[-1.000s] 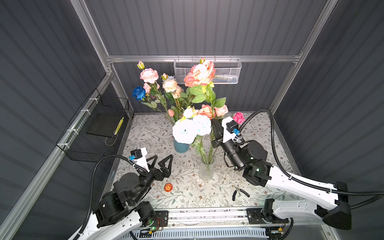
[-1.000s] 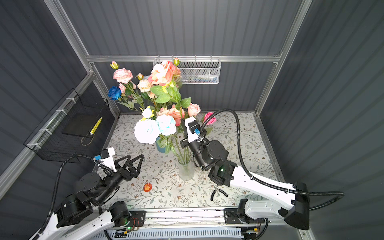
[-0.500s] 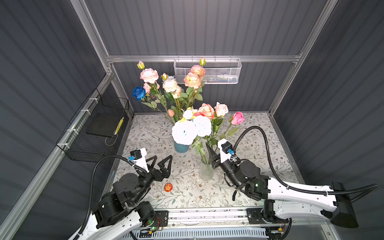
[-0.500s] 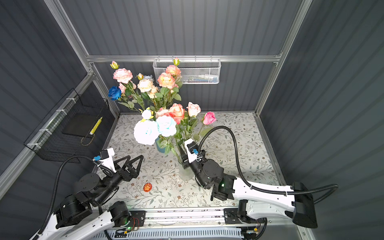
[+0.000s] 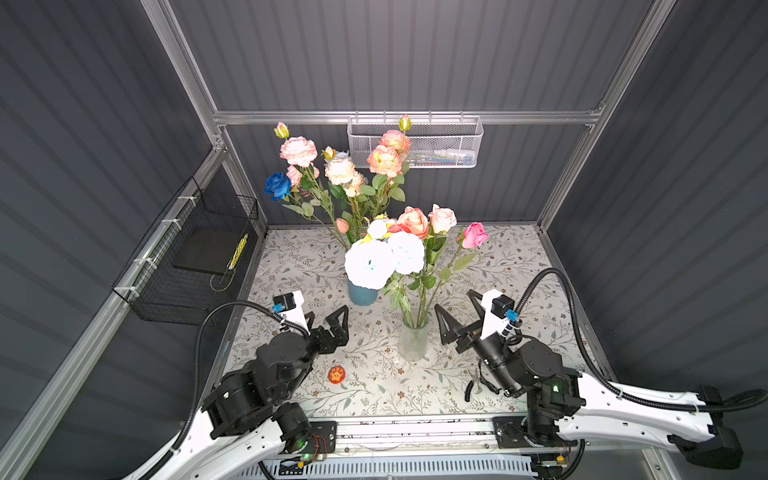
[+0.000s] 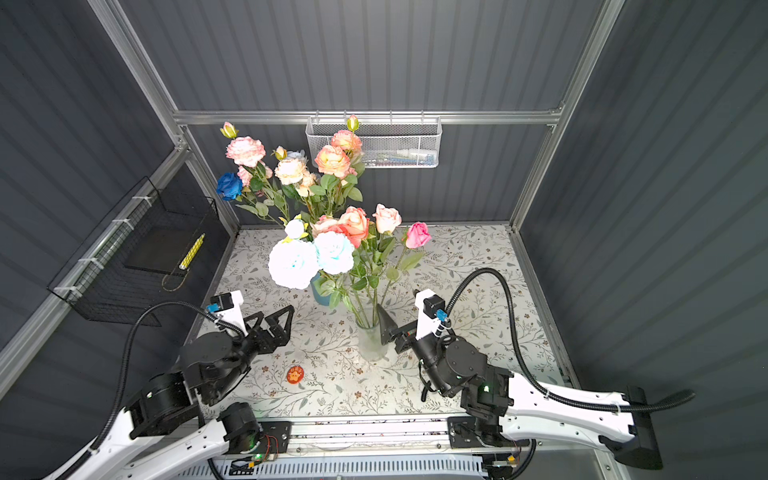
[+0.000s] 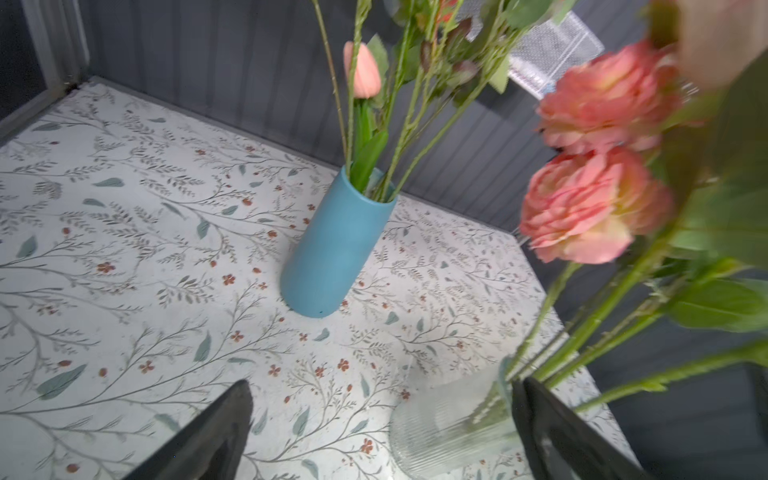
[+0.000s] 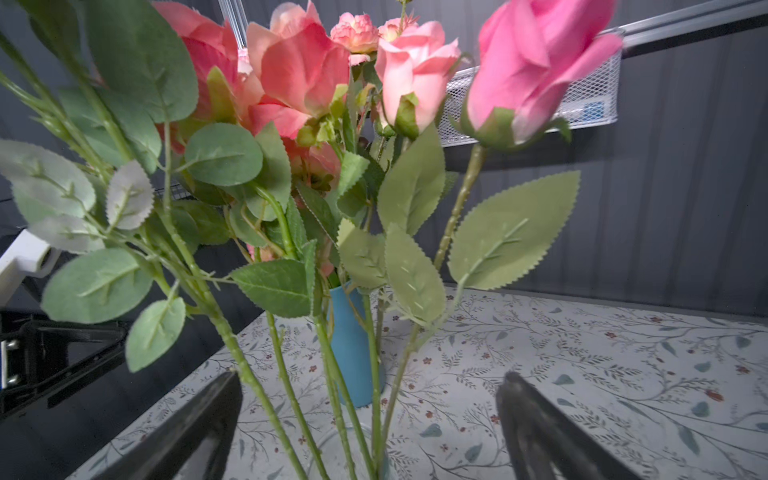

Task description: Arrange the flowers into the vase

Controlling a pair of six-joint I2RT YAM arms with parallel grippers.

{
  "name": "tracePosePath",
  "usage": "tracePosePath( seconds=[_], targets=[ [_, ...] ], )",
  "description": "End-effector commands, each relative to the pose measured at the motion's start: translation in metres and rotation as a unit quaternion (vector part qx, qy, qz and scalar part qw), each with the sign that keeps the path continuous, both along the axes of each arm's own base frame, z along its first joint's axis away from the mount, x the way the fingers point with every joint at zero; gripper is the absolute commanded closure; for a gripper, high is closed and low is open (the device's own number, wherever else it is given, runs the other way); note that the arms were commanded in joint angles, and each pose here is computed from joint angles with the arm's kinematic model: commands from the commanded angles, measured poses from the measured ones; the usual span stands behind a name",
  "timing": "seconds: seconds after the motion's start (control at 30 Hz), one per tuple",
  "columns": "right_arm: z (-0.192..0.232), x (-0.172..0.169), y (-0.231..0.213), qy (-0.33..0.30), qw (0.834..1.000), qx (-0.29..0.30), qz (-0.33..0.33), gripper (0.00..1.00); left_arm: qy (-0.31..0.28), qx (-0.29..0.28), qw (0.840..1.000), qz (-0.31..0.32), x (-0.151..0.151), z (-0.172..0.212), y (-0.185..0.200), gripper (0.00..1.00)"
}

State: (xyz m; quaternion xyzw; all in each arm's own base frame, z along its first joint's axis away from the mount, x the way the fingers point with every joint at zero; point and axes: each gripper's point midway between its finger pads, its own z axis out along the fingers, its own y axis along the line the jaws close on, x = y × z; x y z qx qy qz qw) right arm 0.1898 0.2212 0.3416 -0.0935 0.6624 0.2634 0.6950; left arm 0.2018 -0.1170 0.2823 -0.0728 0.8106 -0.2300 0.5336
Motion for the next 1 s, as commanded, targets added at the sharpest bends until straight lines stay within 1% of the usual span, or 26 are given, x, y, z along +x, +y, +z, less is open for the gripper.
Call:
tracePosePath(
  seconds=[0.0,0.07,0.1,0.17,0.27,0.33,0.4,0.47,0.53,0.6,0.63,0.7,0.83,0.9,0.97],
  targets=[
    [-0.015,0.001,-0.013,0.029,0.999,-0.001,-0.018,0.01,0.02,-0.007,0.998,0.064,0.01,-0.008,0.009,0.0],
    [-0.017,0.0,-0.019,0.032,0.999,0.003,-0.021,0.01,0.026,-0.007,0.994,0.105,0.016,-0.017,0.015,0.0],
    [-0.019,0.0,-0.021,0.032,0.999,0.003,-0.022,0.01,0.022,0.003,0.993,0.113,0.019,-0.02,0.015,0.0],
    [-0.02,-0.001,-0.025,0.034,0.999,0.009,-0.022,0.01,0.002,0.039,0.99,0.138,0.027,-0.025,0.02,0.0],
    [-0.022,-0.003,-0.029,0.034,0.999,0.016,-0.017,0.01,-0.037,0.072,0.978,0.194,0.036,-0.027,0.034,0.0],
    [-0.023,-0.005,-0.031,0.033,0.999,0.019,-0.013,0.01,-0.057,0.1,0.974,0.196,0.043,-0.028,0.032,0.0],
    [-0.022,-0.007,-0.035,0.031,0.999,0.025,-0.011,0.01,-0.041,0.114,0.97,0.209,0.054,-0.039,0.038,0.0],
    [-0.021,-0.008,-0.038,0.03,0.999,0.033,-0.007,0.01,0.009,0.103,0.97,0.219,0.072,-0.059,0.05,0.0],
    [-0.021,-0.01,-0.041,0.028,0.999,0.039,-0.005,0.01,0.036,0.104,0.964,0.241,0.087,-0.072,0.066,0.0],
    [-0.022,-0.011,-0.044,0.029,0.999,0.043,-0.005,0.01,0.028,0.138,0.952,0.27,0.099,-0.072,0.079,0.0],
    [-0.023,-0.011,-0.046,0.03,0.999,0.045,-0.004,0.01,0.017,0.161,0.944,0.289,0.104,-0.071,0.085,0.0],
    [-0.023,-0.012,-0.048,0.03,0.998,0.048,-0.004,0.01,0.018,0.193,0.933,0.303,0.119,-0.077,0.092,0.0],
    [-0.022,-0.014,-0.049,0.03,0.999,0.045,0.003,0.01,0.08,0.235,0.914,0.321,0.154,-0.102,0.123,0.0],
    [-0.022,-0.014,-0.05,0.032,0.999,0.042,0.002,0.01,0.099,0.276,0.9,0.322,0.168,-0.114,0.14,0.0],
    [-0.023,-0.014,-0.053,0.035,0.999,0.041,-0.002,0.01,0.105,0.325,0.885,0.316,0.178,-0.129,0.152,0.0]
  ],
)
